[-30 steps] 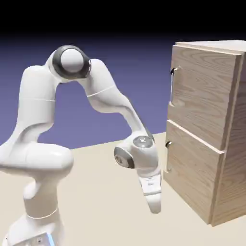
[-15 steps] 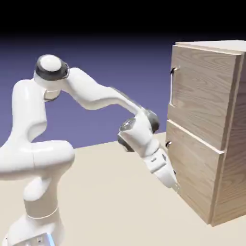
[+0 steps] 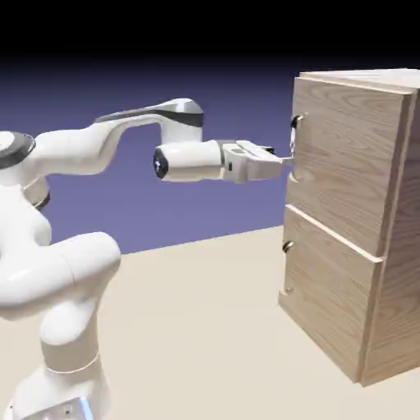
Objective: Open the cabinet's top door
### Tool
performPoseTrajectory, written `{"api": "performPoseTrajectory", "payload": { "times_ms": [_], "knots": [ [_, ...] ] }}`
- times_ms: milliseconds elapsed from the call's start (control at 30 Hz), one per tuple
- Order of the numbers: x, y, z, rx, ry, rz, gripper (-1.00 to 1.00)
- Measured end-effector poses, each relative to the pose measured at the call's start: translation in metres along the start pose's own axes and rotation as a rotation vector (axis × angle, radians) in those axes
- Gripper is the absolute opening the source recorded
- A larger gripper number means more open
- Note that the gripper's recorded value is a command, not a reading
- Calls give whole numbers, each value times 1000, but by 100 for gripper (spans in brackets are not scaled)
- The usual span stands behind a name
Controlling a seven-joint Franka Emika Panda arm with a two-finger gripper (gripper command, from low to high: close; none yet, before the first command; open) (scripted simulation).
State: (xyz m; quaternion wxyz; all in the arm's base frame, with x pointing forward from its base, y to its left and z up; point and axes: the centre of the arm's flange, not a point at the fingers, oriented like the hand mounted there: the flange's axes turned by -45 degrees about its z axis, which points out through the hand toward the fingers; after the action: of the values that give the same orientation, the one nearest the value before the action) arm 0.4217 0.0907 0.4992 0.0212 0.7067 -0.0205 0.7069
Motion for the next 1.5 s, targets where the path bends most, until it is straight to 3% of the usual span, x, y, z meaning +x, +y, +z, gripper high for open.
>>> {"api": "performPoseTrajectory", "payload": {
  "times_ms": [100,133,833,1500],
  "knots": [
    [0,0,32,0,0,0,0],
    [0,1,39,0,0,1,-100],
    [0,107,-77,513,0,1,-100],
    [-1,250,-125,1006,0,1,-100]
  ]
}}
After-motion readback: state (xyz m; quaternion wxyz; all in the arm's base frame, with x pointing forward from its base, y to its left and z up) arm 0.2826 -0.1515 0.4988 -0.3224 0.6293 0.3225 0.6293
